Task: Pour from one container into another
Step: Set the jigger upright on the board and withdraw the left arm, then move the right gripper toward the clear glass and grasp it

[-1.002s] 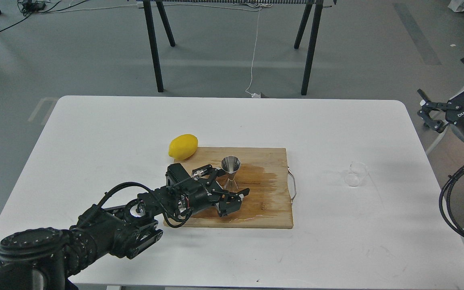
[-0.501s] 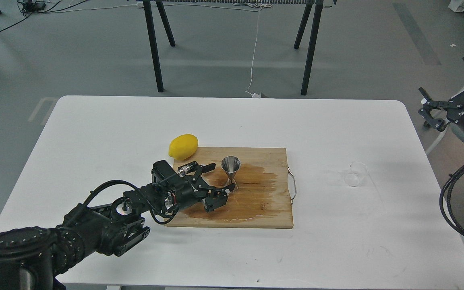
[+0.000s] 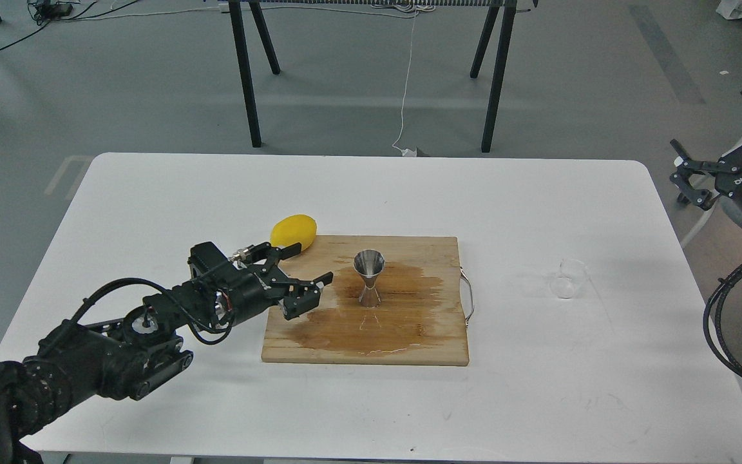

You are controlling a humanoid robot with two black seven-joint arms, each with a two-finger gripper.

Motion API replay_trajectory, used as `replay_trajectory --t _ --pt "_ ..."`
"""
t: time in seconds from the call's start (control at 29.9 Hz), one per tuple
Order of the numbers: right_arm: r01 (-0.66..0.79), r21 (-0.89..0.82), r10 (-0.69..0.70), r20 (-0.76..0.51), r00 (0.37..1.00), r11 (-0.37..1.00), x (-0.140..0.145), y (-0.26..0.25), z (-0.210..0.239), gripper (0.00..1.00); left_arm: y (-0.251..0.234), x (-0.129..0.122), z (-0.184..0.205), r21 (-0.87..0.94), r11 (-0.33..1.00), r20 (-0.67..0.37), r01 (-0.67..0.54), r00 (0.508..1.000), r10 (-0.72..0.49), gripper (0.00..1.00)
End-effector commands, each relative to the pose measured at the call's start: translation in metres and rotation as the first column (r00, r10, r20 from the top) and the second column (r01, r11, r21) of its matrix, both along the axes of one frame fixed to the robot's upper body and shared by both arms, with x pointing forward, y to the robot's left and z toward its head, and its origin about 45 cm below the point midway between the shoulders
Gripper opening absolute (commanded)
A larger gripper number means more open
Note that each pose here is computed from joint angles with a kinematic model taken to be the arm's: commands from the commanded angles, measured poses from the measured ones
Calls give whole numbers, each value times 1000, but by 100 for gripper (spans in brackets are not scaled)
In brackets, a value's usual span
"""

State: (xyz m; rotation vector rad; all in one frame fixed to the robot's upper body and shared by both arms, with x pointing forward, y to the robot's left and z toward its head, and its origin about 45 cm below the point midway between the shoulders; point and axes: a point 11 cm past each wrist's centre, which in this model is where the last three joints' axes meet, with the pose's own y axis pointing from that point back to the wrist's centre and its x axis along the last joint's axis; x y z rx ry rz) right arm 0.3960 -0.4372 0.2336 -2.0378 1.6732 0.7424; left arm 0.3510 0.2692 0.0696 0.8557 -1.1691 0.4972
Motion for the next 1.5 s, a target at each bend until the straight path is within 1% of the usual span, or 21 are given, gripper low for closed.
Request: replay_trajectory --t 0.0,0.07,0.13,0.23,0.27,0.33,0.4,0.43,0.5,0.57,0.6,0.67,0.74,0.77,0.8,0.87,1.0,1.17,1.27,1.34,1.47 --pt "-5 12 5 -4 1000 1000 1 5 -4 99 36 8 32 -86 991 20 -106 994 108 90" --pt "-12 21 12 -4 1000 1000 2 10 -6 99 52 11 51 -152 975 21 -162 986 167 90" --pt "-18 35 19 -4 1000 999 3 16 -9 99 66 19 72 -225 948 33 -225 971 239 90" --pt "-26 60 26 7 1000 998 7 23 -7 99 94 33 109 -351 878 63 -325 927 369 92" --pt "-30 67 29 14 999 997 9 25 -5 99 100 35 113 -382 853 7 -356 922 388 92" --pt "-41 83 39 20 999 996 12 33 -5 99 108 41 123 -459 786 -142 -414 908 395 92" --pt "-52 86 50 33 998 995 17 38 1 99 113 44 131 -552 689 -301 -470 882 362 92" --pt "-61 89 57 49 997 994 21 42 7 99 115 44 134 -598 629 -378 -497 867 325 92" --pt "-73 120 65 71 995 990 27 51 14 99 116 45 148 -675 522 -490 -522 846 212 93" --pt "-95 200 76 100 992 975 30 67 22 99 117 42 164 -737 418 -570 -532 821 41 93" --pt "-105 261 77 116 990 960 31 73 28 99 121 42 173 -763 362 -575 -536 818 -2 93" --pt "-101 372 60 120 991 923 31 81 38 99 138 45 188 -798 261 -561 -542 828 4 95" --pt "-61 474 31 72 997 878 30 87 43 99 153 46 199 -823 161 -550 -544 835 9 96" --pt "-42 516 20 48 999 856 29 89 45 99 158 46 202 -830 120 -548 -544 837 8 99" --pt "-14 552 7 15 1000 834 27 87 49 99 164 44 204 -833 90 -547 -546 837 11 99" --pt "57 571 -19 -73 997 819 12 72 49 99 171 43 206 -834 71 -548 -547 837 19 99" --pt "102 512 5 -204 979 853 -29 60 38 99 187 36 209 -821 96 -559 -563 827 62 99" --pt "203 462 -13 -381 924 863 -92 35 -11 99 202 33 210 -815 94 -563 -572 820 105 100" --pt "231 474 -2 -434 901 850 -125 30 -38 99 200 33 207 -812 94 -568 -576 817 100 100" --pt "248 480 -1 -458 889 842 -141 28 -50 99 199 33 204 -808 95 -574 -582 813 97 100" --pt "279 501 -4 -482 876 819 -156 28 -66 99 198 30 197 -800 90 -586 -593 805 94 100"
